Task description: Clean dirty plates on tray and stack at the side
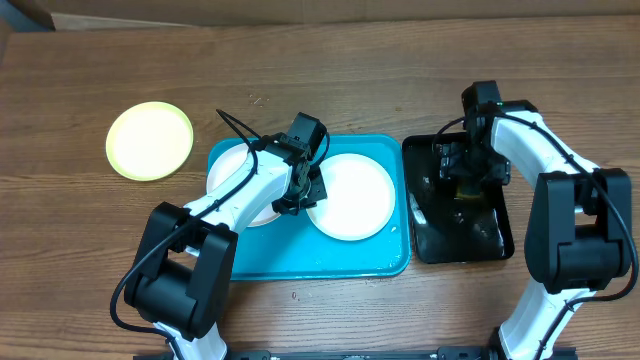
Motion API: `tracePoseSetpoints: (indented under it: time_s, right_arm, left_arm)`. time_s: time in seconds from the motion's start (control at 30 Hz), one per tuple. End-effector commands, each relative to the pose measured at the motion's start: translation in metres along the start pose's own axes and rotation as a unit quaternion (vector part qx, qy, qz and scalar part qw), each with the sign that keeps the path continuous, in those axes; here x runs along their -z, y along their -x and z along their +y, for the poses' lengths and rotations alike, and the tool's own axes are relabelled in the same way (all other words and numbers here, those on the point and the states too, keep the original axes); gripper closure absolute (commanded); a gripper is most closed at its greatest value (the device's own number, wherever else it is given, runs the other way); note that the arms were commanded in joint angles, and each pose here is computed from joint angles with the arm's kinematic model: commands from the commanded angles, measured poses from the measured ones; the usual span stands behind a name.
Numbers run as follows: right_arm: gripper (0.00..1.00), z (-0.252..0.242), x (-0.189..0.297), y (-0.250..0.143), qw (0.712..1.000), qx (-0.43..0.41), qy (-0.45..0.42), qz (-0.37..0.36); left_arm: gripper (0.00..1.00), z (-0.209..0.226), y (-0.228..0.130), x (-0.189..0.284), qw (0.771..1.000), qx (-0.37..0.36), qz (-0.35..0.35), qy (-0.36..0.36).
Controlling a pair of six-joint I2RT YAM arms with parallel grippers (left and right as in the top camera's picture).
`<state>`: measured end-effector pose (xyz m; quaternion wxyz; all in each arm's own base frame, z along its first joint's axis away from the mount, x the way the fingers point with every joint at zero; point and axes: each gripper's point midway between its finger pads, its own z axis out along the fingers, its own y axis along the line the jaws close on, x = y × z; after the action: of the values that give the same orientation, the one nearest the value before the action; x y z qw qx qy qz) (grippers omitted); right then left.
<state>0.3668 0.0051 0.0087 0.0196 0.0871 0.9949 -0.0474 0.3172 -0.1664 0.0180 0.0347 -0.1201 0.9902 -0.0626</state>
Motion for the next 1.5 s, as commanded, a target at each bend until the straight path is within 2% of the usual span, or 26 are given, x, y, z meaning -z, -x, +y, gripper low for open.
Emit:
tracePoseSetpoints:
  time_s: [0.0, 0.1, 0.2, 0.27, 0.3, 0.33, 0.37, 0.4, 0.53, 0.7, 0.8, 0.97, 1.13, 1.2, 1.27, 1.3, 1.47]
  right_arm:
    - [0.19, -0.001, 0.016, 0.012, 1.0, -0.008, 0.003, -0.023]
    - [0.25, 0.013, 0.016, 0.004, 0.999, -0.006, 0.043, -0.004]
    - [0.44, 0.026, 0.018, 0.001, 0.997, -0.005, 0.081, 0.005]
    - [0.81, 0.027, 0.018, 0.003, 0.996, -0.005, 0.083, 0.001]
    - [0.89, 0.027, 0.018, 0.004, 0.996, -0.005, 0.084, -0.002]
    - [0.87, 0.028, 0.021, 0.007, 0.996, -0.005, 0.085, -0.006]
    - [0.73, 0.027, 0.024, 0.009, 0.996, -0.006, 0.086, -0.008]
    - [0.63, 0.027, 0.029, 0.013, 0.996, -0.007, 0.087, -0.012]
    - [0.5, 0.028, 0.062, 0.031, 0.995, -0.007, 0.091, -0.032]
    - [0.43, 0.026, 0.092, 0.047, 0.994, -0.013, 0.096, -0.054]
    - [0.41, 0.014, 0.097, 0.055, 0.992, -0.047, 0.097, -0.061]
    - [0.3, -0.022, 0.093, 0.063, 0.988, -0.103, 0.094, -0.064]
    - [0.27, -0.065, 0.089, 0.068, 0.982, -0.154, 0.089, -0.068]
    - [0.26, -0.081, 0.088, 0.07, 0.979, -0.173, 0.086, -0.072]
    - [0.0, -0.095, 0.087, 0.07, 0.976, -0.189, 0.084, -0.072]
    - [0.0, -0.101, 0.086, 0.069, 0.975, -0.195, 0.083, -0.072]
    - [0.0, -0.124, 0.084, 0.067, 0.969, -0.222, 0.08, -0.07]
  left_arm:
    - [0.9, 0.003, -0.007, -0.006, 1.0, -0.006, 0.018, 0.007]
    - [0.9, 0.003, -0.008, -0.006, 1.0, -0.006, 0.019, 0.008]
    - [0.9, 0.002, -0.006, -0.006, 1.0, -0.006, 0.015, 0.005]
    - [0.89, 0.002, -0.005, -0.006, 1.0, -0.006, 0.014, 0.004]
    - [0.87, 0.001, -0.005, -0.006, 1.0, -0.007, 0.014, 0.004]
    - [0.83, 0.001, -0.005, -0.006, 1.0, -0.007, 0.013, 0.004]
    - [0.81, 0.001, -0.005, -0.006, 1.0, -0.007, 0.013, 0.004]
    - [0.79, 0.001, -0.005, -0.006, 1.0, -0.008, 0.013, 0.004]
    - [0.75, 0.003, -0.005, -0.006, 1.0, -0.025, 0.012, 0.007]
    - [0.75, 0.003, -0.005, -0.006, 1.0, -0.027, 0.012, 0.007]
    - [0.72, 0.001, -0.004, -0.008, 1.0, -0.028, 0.01, 0.005]
    - [0.73, 0.002, -0.007, -0.012, 0.999, -0.03, 0.015, 0.009]
    - [0.74, -0.001, -0.013, -0.017, 0.999, -0.04, 0.019, 0.011]
    - [0.8, -0.002, -0.013, -0.017, 0.999, -0.04, 0.019, 0.011]
    - [0.93, -0.001, -0.013, -0.017, 0.999, -0.039, 0.02, 0.011]
    - [0.96, 0.0, -0.013, -0.017, 0.999, -0.039, 0.021, 0.012]
    - [0.96, -0.001, -0.012, -0.013, 0.998, -0.056, 0.024, 0.009]
